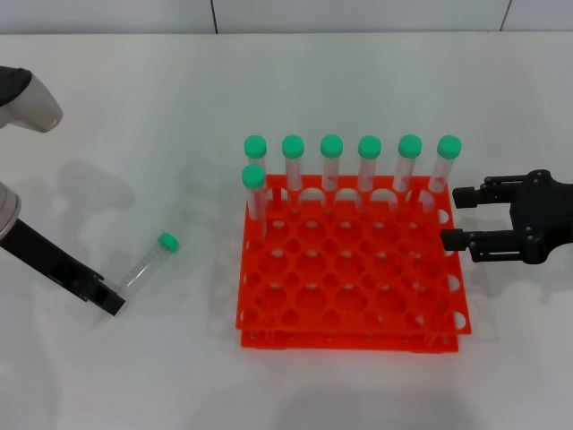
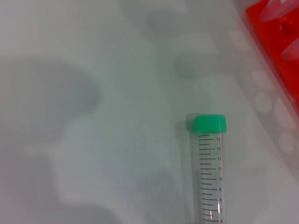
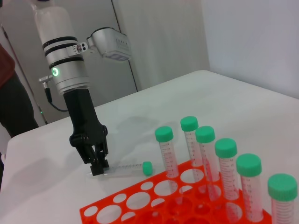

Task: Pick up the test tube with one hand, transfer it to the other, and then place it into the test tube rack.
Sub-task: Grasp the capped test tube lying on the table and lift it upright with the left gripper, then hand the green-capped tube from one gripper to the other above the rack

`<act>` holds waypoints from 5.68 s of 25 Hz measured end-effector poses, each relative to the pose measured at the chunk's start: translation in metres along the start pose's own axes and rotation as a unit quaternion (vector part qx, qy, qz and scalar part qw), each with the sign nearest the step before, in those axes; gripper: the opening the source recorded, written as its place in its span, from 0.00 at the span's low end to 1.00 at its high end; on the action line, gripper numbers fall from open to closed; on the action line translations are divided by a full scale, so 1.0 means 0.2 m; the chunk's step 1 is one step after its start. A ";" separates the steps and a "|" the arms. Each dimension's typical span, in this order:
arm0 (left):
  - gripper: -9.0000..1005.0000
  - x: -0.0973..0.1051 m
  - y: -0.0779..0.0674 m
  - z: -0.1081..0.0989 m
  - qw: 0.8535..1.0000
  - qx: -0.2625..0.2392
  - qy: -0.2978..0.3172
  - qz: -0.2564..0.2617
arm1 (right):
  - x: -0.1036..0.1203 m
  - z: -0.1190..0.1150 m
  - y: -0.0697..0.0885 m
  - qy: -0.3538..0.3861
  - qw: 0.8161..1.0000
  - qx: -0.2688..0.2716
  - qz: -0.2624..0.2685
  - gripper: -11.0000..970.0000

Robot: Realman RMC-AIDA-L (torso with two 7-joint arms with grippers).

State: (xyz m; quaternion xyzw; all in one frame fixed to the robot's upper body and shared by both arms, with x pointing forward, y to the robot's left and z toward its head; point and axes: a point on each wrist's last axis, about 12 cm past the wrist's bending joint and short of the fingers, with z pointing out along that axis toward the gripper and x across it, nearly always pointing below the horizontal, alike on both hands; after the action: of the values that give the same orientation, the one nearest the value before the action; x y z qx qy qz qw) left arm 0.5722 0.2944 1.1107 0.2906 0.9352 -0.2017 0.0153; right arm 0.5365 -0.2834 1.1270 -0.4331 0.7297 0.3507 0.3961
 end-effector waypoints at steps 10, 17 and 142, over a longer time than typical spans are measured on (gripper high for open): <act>0.20 0.00 0.00 0.00 1.000 -0.001 0.000 -0.003 | 0.00 0.00 0.00 0.000 1.000 0.000 -0.001 0.68; 0.20 -0.01 0.04 -0.08 0.999 -0.011 -0.042 -0.011 | 0.00 0.00 0.00 0.000 1.000 0.001 -0.001 0.68; 0.21 -0.40 -0.41 0.02 0.859 0.173 -0.341 0.341 | -0.31 -0.09 -0.01 -0.137 0.989 0.001 -0.052 0.68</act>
State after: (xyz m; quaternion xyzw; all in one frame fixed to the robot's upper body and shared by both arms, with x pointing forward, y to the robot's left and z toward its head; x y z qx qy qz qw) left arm 0.5934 0.1885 1.1498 0.5024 0.6641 -0.4286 0.3504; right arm 0.5531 -0.2782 1.1884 -0.4176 0.6454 0.3853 0.5105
